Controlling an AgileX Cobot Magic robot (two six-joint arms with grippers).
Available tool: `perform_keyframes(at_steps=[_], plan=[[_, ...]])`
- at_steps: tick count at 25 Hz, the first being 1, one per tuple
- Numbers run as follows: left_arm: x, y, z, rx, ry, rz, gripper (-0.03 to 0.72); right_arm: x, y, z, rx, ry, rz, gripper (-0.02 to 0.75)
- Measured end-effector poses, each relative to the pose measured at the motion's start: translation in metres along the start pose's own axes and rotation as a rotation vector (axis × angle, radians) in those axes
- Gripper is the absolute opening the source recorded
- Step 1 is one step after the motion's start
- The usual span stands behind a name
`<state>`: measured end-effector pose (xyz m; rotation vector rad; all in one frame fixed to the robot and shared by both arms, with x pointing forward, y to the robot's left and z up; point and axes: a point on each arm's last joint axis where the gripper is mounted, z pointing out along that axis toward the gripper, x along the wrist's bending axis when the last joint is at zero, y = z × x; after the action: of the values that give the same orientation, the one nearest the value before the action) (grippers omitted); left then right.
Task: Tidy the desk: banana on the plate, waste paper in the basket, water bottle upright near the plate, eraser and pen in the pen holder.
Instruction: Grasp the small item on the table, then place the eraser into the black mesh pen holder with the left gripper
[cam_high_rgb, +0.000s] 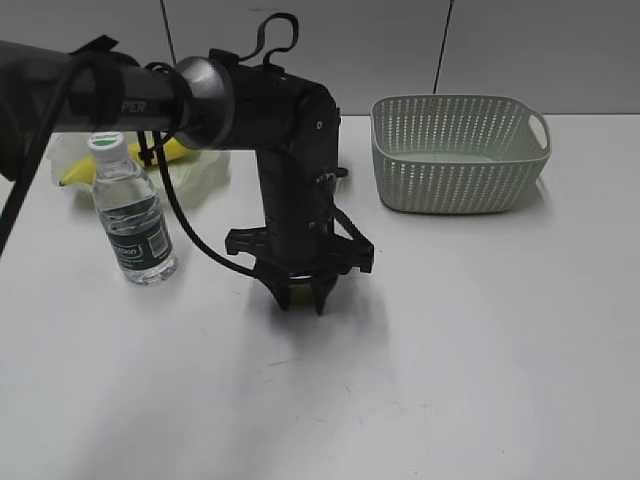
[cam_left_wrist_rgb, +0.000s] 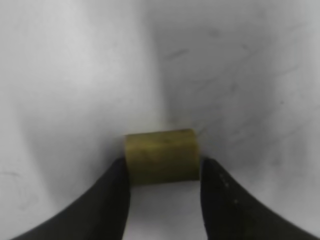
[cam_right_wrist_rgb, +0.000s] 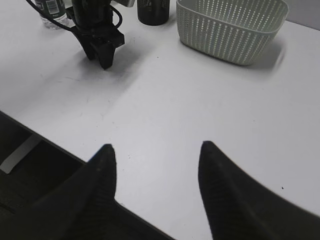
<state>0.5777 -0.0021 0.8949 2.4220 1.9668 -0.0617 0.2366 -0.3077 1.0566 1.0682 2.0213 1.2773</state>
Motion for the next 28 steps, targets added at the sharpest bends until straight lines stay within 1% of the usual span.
perform_keyframes(at_steps=[2, 7, 11, 14, 17, 20, 21, 24, 28], plan=[[0.000, 0.001, -0.002, -0.004, 0.002, 0.003, 0.265, 0.000, 0.000, 0.000, 0.000, -0.001, 0.000, 0.425], [-0.004, 0.010, -0.020, -0.050, 0.006, 0.047, 0.267, 0.000, 0.000, 0.000, 0.000, -0.001, -0.001, 0.425], [-0.012, 0.021, -0.049, -0.108, -0.020, 0.058, 0.267, 0.000, 0.000, 0.000, 0.000, -0.002, -0.001, 0.424], [-0.018, 0.033, -0.084, -0.207, -0.052, 0.066, 0.267, 0.000, 0.000, 0.000, 0.000, -0.002, -0.001, 0.424], [-0.020, 0.048, -0.124, -0.382, -0.060, 0.082, 0.267, 0.000, 0.000, 0.000, 0.000, -0.002, -0.001, 0.424], [-0.014, 0.063, -0.153, -0.560, -0.050, 0.087, 0.266, 0.000, 0.000, 0.000, 0.000, -0.002, -0.001, 0.424], [-0.010, 0.067, -0.157, -0.601, -0.050, 0.083, 0.266, 0.000, 0.000, 0.000, 0.000, -0.002, -0.001, 0.424], [0.005, 0.079, -0.163, -0.659, -0.062, 0.055, 0.266, 0.000, 0.000, 0.000, 0.000, -0.002, -0.001, 0.424], [0.027, 0.092, -0.161, -0.682, -0.058, 0.010, 0.266, 0.000, 0.000, 0.000, -0.001, -0.002, -0.001, 0.424]])
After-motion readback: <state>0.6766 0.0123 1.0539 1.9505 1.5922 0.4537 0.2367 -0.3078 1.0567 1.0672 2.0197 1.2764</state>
